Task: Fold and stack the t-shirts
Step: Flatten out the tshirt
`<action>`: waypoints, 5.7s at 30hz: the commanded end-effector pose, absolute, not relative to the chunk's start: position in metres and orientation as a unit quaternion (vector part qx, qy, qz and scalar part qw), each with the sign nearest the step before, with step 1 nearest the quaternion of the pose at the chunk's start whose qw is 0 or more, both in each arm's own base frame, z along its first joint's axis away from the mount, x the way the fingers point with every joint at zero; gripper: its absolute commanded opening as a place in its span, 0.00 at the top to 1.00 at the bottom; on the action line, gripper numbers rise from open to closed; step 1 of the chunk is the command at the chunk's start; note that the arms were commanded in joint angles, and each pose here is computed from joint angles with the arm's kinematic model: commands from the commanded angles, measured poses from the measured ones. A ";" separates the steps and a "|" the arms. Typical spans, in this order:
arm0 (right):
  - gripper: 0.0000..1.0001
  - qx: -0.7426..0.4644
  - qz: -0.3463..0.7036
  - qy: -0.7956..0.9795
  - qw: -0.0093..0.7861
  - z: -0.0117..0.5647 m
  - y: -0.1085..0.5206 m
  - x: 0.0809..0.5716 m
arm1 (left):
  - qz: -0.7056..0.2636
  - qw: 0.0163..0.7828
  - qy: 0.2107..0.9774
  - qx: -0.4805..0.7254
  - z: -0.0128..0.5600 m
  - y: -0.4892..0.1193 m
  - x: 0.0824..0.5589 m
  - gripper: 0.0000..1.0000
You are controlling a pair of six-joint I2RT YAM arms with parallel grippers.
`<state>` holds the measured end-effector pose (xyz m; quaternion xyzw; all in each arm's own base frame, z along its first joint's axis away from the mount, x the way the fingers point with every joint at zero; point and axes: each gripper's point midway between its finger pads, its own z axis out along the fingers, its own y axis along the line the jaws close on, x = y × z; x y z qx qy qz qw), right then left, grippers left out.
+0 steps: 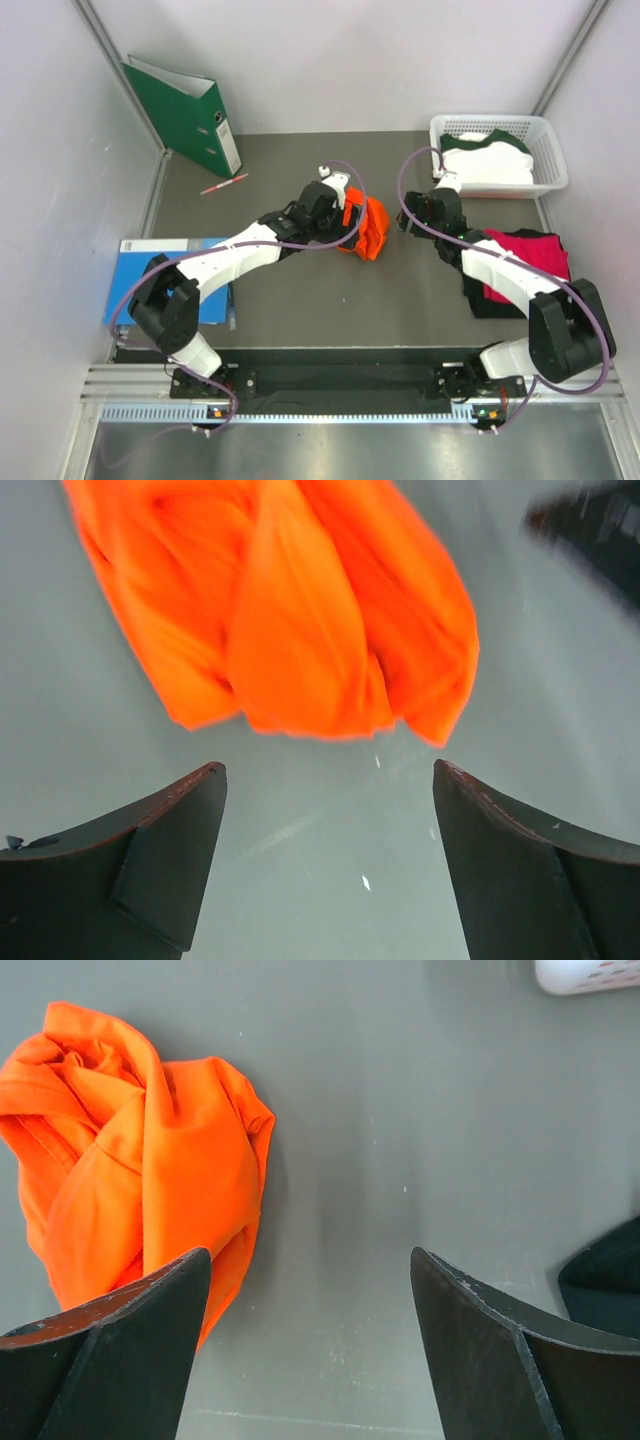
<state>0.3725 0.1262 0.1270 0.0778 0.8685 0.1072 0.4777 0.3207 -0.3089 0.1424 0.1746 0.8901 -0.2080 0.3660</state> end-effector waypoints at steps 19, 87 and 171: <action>0.20 0.080 0.129 0.859 0.489 0.132 0.127 0.376 | -0.168 0.401 0.891 0.130 0.118 -0.320 0.405 1.00; 0.00 0.006 0.232 0.882 0.410 0.080 0.203 0.381 | 0.053 0.570 0.786 -0.234 0.292 -0.056 0.250 1.00; 1.00 -0.208 0.339 0.788 0.470 0.281 0.366 0.361 | -0.018 0.569 0.815 -0.103 0.253 -0.102 0.267 0.02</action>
